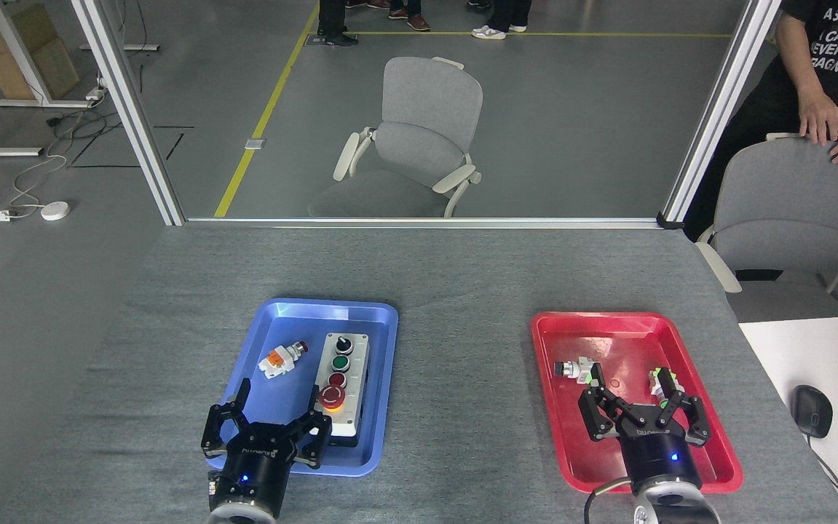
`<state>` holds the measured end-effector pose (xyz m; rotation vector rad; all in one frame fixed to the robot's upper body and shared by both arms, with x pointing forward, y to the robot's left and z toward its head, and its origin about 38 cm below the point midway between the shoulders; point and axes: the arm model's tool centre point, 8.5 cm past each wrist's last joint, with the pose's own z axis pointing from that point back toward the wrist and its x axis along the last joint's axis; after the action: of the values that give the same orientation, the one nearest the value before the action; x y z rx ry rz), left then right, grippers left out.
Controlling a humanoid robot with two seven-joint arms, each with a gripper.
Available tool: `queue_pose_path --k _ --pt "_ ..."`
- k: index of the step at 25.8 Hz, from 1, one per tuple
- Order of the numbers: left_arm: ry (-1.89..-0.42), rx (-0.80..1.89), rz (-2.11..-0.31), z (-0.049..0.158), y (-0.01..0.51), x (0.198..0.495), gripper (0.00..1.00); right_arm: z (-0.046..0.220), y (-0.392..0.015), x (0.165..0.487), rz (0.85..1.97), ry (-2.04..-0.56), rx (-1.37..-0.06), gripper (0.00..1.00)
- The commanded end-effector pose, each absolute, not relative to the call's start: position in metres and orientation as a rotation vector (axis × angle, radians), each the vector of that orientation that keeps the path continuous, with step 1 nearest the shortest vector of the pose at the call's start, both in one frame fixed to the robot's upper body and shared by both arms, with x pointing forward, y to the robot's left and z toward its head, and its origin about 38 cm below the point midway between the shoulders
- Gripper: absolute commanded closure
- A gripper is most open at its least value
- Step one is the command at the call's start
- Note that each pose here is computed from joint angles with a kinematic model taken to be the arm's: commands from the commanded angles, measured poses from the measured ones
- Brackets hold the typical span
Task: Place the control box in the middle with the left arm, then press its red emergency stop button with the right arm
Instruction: 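Move the left gripper over the grey control box on the blue tray, then lower the left gripper and grasp the near end of the control box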
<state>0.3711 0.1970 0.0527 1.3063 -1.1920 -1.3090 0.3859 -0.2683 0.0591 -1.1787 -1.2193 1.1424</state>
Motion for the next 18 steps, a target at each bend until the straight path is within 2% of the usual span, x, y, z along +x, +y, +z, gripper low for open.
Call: queue_pose_path --k 1,7,18 --pt "-1.108 1.334 -1.377 0.033 0.172 0.369 0.02 0.065 -0.266 0.385 1.139 -1.237 -1.184 0.02" --pt "-1.082 1.287 -1.381 0.019 0.167 0.355 0.01 0.067 -0.265 0.387 1.119 -1.240 -1.174 0.02" --pt "-1.113 1.214 -1.353 0.015 0.143 0.349 0.01 0.070 -0.277 0.385 1.110 -1.225 -1.208 0.02"
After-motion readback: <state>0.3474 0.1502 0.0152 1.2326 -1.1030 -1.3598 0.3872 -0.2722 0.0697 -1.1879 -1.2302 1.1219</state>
